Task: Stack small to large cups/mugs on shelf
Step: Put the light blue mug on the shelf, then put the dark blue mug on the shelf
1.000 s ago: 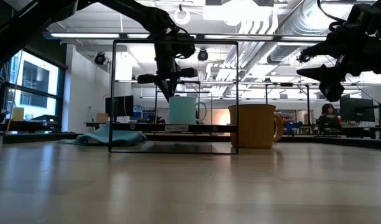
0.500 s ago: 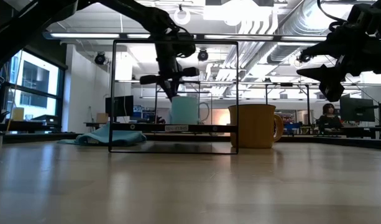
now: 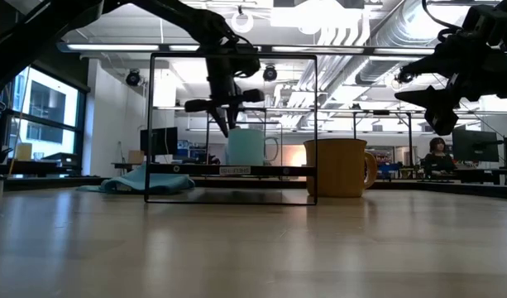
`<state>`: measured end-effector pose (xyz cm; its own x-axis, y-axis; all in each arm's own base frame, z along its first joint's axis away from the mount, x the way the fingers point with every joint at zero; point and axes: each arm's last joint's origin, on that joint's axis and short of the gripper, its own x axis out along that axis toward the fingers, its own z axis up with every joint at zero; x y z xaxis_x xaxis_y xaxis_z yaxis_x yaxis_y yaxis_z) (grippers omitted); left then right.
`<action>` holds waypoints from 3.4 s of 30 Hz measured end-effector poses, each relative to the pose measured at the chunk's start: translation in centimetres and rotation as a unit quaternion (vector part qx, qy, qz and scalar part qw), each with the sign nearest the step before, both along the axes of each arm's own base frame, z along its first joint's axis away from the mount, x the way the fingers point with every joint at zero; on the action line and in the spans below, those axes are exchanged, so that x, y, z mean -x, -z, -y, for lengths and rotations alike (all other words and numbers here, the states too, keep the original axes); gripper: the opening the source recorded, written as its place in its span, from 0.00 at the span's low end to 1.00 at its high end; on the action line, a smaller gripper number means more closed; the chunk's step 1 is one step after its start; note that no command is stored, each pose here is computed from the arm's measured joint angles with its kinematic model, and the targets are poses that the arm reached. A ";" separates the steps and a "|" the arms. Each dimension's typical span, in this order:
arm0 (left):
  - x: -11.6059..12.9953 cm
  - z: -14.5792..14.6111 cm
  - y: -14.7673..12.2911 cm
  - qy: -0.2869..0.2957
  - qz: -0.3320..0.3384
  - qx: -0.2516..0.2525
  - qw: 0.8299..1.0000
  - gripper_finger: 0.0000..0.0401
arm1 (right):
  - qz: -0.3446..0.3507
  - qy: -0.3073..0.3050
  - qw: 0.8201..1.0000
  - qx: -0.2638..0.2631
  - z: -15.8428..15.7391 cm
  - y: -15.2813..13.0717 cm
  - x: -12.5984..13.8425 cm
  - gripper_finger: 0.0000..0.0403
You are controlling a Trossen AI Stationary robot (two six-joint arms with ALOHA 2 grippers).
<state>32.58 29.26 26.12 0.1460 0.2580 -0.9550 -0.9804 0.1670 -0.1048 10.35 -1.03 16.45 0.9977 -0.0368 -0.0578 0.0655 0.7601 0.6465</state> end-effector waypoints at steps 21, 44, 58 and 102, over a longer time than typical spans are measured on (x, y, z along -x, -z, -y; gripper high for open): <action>0.0 -0.1 0.0 0.008 -0.004 -0.005 1.000 0.09 | 0.000 0.000 1.000 0.000 0.0 0.0 0.0 0.48; 0.0 0.0 -0.2 0.009 -0.005 -0.005 1.000 0.25 | 0.000 0.000 1.000 0.000 0.0 0.0 0.0 0.48; 0.2 0.1 -4.1 0.017 0.007 -0.028 0.999 0.32 | 0.000 0.000 1.000 0.000 0.0 0.0 0.0 0.48; 2.9 35.3 -14.8 0.416 0.029 0.009 0.909 0.32 | 0.000 -0.025 1.000 0.018 -0.1 0.0 0.0 0.48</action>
